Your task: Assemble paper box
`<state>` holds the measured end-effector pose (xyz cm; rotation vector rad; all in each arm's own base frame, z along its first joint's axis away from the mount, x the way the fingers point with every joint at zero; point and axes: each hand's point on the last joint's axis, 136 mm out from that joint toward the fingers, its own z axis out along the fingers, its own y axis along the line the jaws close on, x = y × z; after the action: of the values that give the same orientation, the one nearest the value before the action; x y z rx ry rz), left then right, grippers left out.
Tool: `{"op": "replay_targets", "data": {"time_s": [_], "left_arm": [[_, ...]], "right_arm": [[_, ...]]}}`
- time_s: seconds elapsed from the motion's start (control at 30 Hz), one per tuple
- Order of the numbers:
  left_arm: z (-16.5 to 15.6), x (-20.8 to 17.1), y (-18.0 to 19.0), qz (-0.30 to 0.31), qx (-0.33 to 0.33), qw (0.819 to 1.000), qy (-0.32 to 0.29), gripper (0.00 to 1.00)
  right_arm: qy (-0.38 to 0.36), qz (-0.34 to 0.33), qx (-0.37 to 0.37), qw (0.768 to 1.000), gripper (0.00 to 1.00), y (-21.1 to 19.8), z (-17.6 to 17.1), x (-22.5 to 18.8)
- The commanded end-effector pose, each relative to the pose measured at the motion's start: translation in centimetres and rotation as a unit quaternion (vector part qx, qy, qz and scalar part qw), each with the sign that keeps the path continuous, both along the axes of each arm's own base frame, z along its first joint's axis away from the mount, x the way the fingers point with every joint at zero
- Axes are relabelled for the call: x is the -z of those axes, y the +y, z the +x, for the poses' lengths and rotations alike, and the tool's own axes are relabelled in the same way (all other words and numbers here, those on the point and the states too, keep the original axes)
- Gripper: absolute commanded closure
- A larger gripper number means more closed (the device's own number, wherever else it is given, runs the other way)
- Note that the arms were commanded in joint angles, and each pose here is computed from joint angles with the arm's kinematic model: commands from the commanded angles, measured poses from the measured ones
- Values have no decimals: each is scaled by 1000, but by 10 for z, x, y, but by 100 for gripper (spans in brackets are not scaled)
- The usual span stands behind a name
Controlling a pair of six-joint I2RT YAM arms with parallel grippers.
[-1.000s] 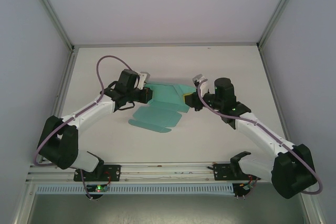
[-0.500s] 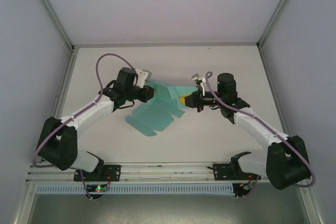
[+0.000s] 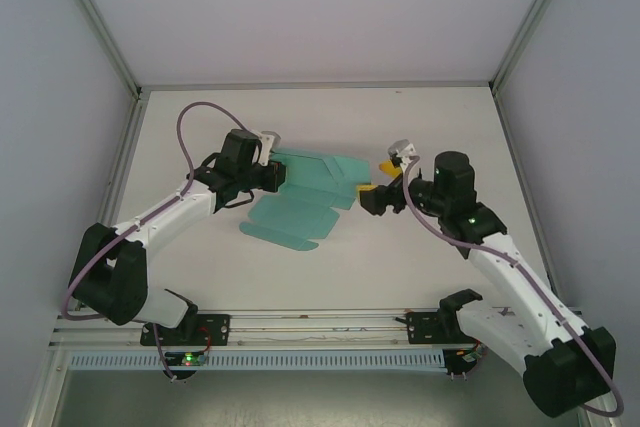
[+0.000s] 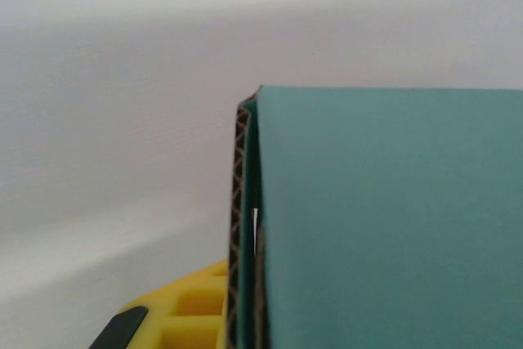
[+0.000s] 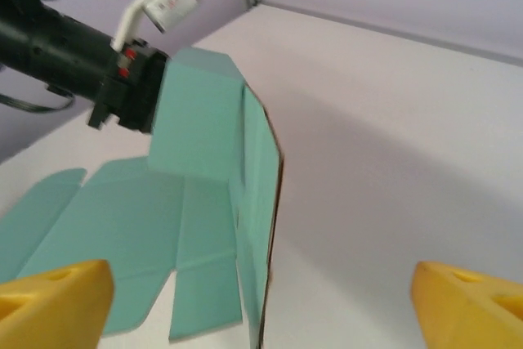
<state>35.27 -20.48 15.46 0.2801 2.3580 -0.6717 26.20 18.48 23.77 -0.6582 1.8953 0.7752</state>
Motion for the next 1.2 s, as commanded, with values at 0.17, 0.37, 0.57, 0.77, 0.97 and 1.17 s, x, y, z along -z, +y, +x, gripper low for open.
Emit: {"op": "replay_targets", "data": {"time_s": [0.17, 0.37, 0.57, 0.77, 0.97, 1.17], "left_arm": [[5, -10, 13, 4, -41, 999, 10, 100], [4, -11, 13, 0, -43, 999, 16, 100], [2, -12, 8, -5, -25, 1000, 16, 100], [0, -5, 8, 5, -15, 1000, 17, 100], [-1, -8, 5, -4, -6, 1000, 8, 100], [2, -9, 4, -22, -27, 999, 17, 100]], "right_arm": [[52, -82, 48, 994, 1, -15, -5, 63], [49, -98, 51, 993, 1, -8, 14, 67], [34, -82, 37, 995, 2, 13, 32, 58], [42, -50, 7, 998, 1, 39, 37, 44], [61, -81, 51, 994, 1, 48, 53, 58], [26, -142, 156, 977, 1, 45, 78, 76]]}}
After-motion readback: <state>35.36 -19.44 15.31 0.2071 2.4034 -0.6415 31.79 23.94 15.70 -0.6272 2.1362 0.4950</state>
